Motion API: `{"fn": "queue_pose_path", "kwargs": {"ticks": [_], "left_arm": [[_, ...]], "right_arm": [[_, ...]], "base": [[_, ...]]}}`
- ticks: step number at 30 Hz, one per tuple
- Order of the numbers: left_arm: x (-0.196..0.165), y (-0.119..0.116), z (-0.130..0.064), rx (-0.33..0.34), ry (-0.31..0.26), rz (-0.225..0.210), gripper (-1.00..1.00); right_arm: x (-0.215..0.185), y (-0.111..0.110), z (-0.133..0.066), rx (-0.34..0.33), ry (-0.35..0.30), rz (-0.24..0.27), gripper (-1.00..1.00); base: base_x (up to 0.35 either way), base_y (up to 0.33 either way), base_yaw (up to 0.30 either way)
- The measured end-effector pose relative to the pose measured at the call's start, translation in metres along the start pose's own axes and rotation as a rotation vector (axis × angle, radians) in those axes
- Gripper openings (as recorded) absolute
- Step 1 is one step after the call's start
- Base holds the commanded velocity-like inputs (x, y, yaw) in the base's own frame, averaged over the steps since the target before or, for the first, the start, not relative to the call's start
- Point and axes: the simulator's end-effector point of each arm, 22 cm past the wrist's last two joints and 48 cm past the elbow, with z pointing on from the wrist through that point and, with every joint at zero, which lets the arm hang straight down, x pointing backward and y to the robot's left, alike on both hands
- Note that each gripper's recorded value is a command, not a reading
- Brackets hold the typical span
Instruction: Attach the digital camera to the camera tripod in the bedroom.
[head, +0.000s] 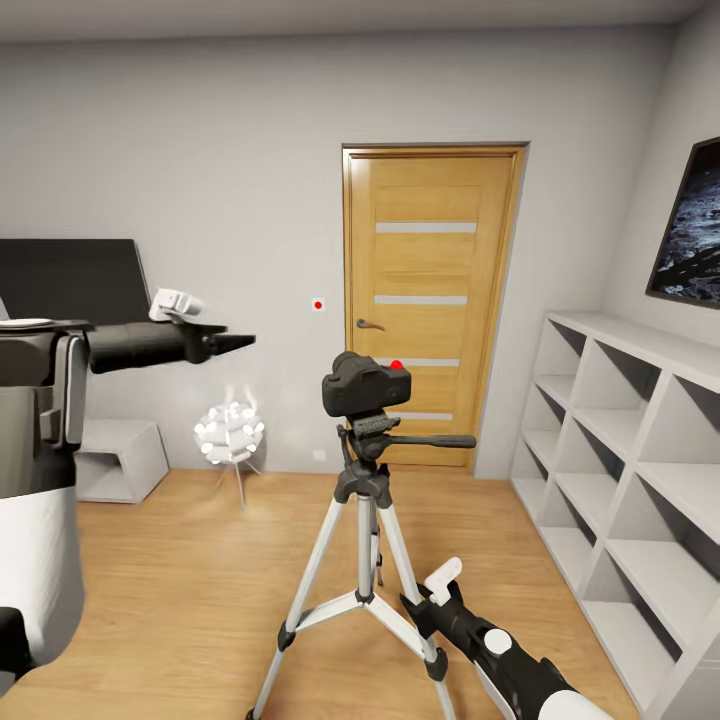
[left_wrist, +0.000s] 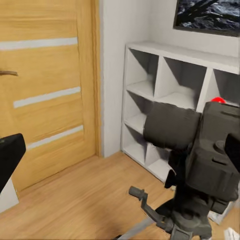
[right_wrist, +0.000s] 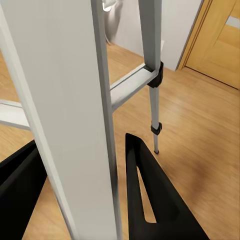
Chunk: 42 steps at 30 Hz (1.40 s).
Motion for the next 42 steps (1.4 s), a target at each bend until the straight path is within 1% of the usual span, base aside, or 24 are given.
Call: {"fn": "queue_pose_path", "kwargs": {"ticks": [4,7,8,9,10,11,12,13,14,15,16,17,20,21,31,35,40,42], "left_arm": [[-0.006,0.014,-0.015,-0.022,-0.03,-0.023,1.0],[-0.005,0.021,-0.018,-0.032,-0.034,-0.036,1.0],[-0.002,0.027,-0.02,-0.039,-0.031,-0.052,1.0],[0.005,0.037,-0.02,-0.046,-0.022,-0.083,1.0],[0.022,0.057,-0.019,-0.063,0.003,-0.152,1.0],[0.039,0.075,-0.018,-0.083,0.025,-0.216,1.0],[0.065,0.1,-0.018,-0.127,0.061,-0.299,1.0],[0.093,0.122,-0.016,-0.179,0.103,-0.37,1.0],[0.102,0.127,-0.015,-0.194,0.117,-0.395,1.0],[0.118,0.137,-0.015,-0.223,0.143,-0.428,1.0],[0.126,0.141,-0.014,-0.233,0.157,-0.447,1.0],[0.141,0.146,-0.012,-0.248,0.181,-0.479,1.0],[0.162,0.15,-0.01,-0.256,0.215,-0.526,1.0],[0.173,0.152,-0.008,-0.258,0.233,-0.55,1.0],[0.198,0.155,-0.004,-0.26,0.264,-0.588,1.0],[0.215,0.156,-0.002,-0.26,0.287,-0.616,1.0],[0.233,0.161,0.001,-0.271,0.297,-0.613,1.0],[0.26,0.169,0.004,-0.301,0.314,-0.603,1.0]], "right_arm": [[0.0,0.0,0.0,0.0,-0.001,-0.001,-1.0],[0.0,0.0,0.0,0.0,-0.001,-0.002,-1.0],[0.0,0.0,0.0,-0.001,-0.002,-0.002,-1.0],[0.0,0.0,0.0,-0.001,-0.002,-0.003,-1.0],[-0.001,0.0,0.0,-0.002,-0.002,-0.004,-1.0],[0.0,0.0,0.0,-0.001,-0.002,-0.002,1.0],[0.003,0.005,0.0,-0.013,0.008,-0.019,1.0],[0.003,0.005,0.001,-0.014,0.009,-0.02,1.0],[0.003,0.005,0.0,-0.013,0.009,-0.02,1.0],[0.003,0.005,0.0,-0.013,0.009,-0.02,1.0],[0.003,0.005,0.0,-0.013,0.009,-0.02,1.0],[0.003,0.005,0.0,-0.013,0.008,-0.02,1.0],[0.003,0.005,0.001,-0.013,0.008,-0.021,1.0],[0.003,0.005,0.001,-0.013,0.008,-0.021,1.0],[0.003,0.004,0.0,-0.013,0.005,-0.022,1.0],[-0.001,0.003,-0.001,-0.011,-0.016,-0.028,1.0],[0.001,0.003,-0.002,-0.011,-0.029,-0.031,1.0],[0.011,0.002,-0.006,-0.009,-0.018,-0.025,1.0]], "base": [[0.0,0.0,0.0],[0.0,0.0,0.0],[0.0,0.0,0.0],[0.0,0.0,0.0],[0.0,0.0,0.0],[0.0,0.0,0.0],[0.0,0.0,0.0],[0.0,0.0,0.0],[0.0,0.0,0.0],[0.0,0.0,0.0],[0.0,0.0,0.0],[0.0,0.0,0.0],[0.0,0.0,0.0],[0.0,0.0,0.0],[0.0,0.0,0.0],[0.0,0.0,0.0],[0.0,0.0,0.0],[0.0,0.0,0.0]]}}
